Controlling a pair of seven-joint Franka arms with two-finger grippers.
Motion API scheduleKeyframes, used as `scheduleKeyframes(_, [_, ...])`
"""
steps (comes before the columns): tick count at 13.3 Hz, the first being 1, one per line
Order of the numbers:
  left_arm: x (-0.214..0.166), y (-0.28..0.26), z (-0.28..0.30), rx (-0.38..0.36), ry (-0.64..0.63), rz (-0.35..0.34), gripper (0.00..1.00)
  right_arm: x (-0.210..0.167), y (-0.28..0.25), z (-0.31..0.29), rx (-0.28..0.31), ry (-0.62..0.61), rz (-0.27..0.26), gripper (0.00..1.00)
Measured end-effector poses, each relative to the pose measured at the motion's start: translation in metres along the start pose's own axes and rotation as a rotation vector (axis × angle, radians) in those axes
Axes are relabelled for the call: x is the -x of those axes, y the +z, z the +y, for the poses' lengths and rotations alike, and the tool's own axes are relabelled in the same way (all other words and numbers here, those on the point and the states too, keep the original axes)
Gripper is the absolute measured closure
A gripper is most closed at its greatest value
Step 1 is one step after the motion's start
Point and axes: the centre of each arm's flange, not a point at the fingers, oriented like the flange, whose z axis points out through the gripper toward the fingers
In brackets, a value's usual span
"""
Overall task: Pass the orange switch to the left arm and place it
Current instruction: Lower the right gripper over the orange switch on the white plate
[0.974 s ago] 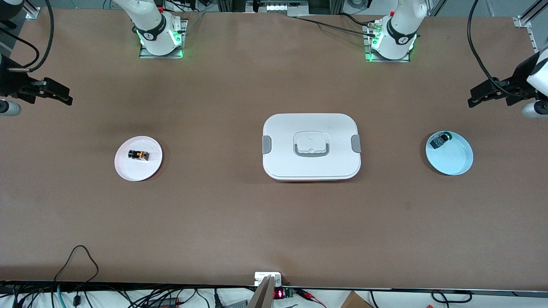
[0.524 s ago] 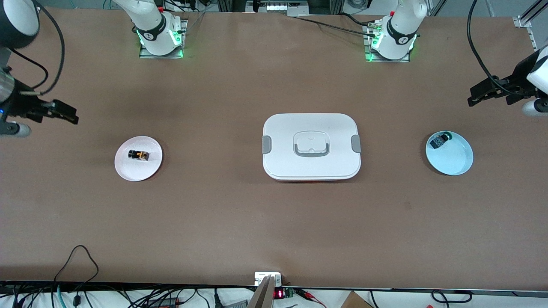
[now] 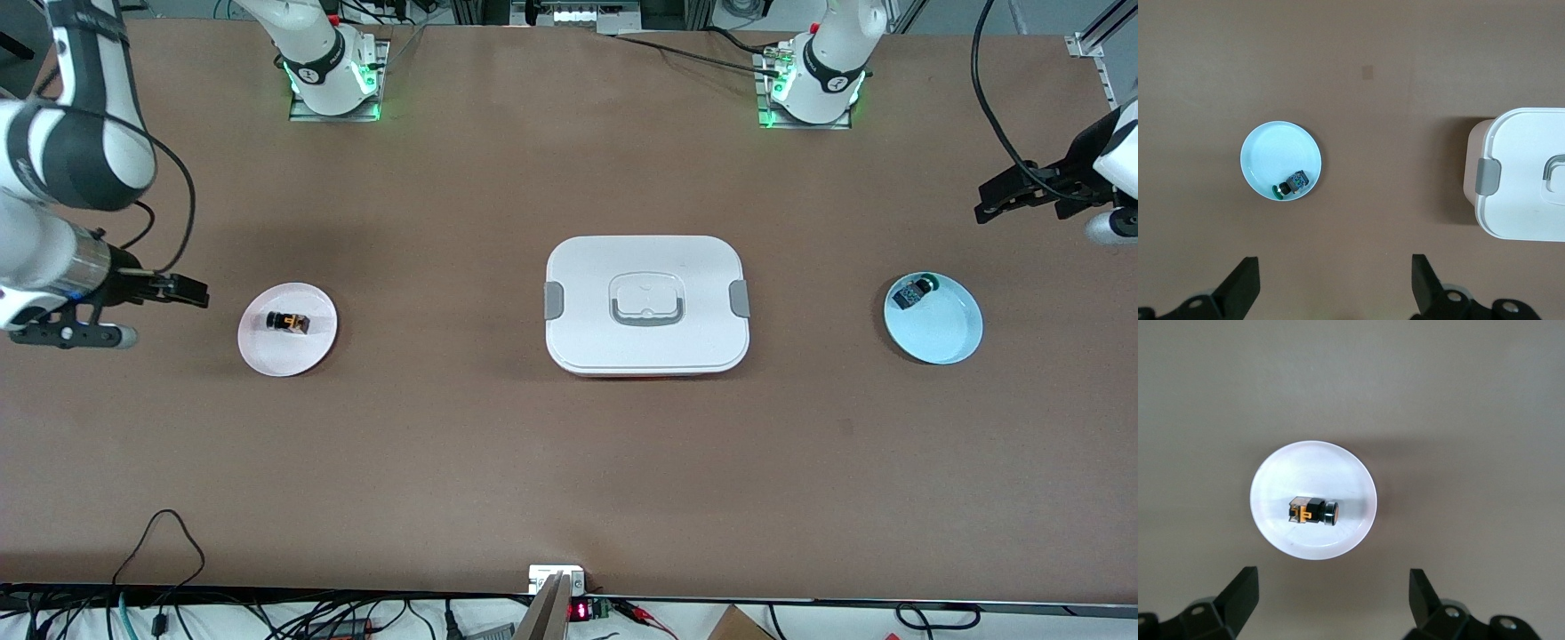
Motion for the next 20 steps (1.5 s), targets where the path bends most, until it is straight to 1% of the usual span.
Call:
scheduleKeyframes(4, [0.000, 0.000, -0.001, 0.000, -0.002, 0.000, 0.00, 0.012, 0.067, -0.011, -0.001, -0.019, -0.005, 0.00])
scheduleKeyframes(7, [0.000, 0.000, -0.002, 0.000, -0.004, -0.001, 0.00, 0.021, 0.096, -0.037, 0.002, -0.062, 0.007, 0.00])
scheduleKeyframes(10, [0.000, 0.000, -0.002, 0.000, -0.004, -0.001, 0.00, 0.018, 0.121, -0.054, 0.006, -0.083, 0.019, 0.00])
scheduleKeyframes(13, [0.000, 0.000, -0.004, 0.000, -0.007, -0.001, 0.00, 0.013, 0.150, -0.063, 0.018, -0.105, 0.009, 0.00])
scheduleKeyframes(20, [0.000, 0.000, -0.008, 0.001, -0.015, -0.001, 0.00, 0.013, 0.159, -0.066, 0.036, -0.108, 0.004, 0.00])
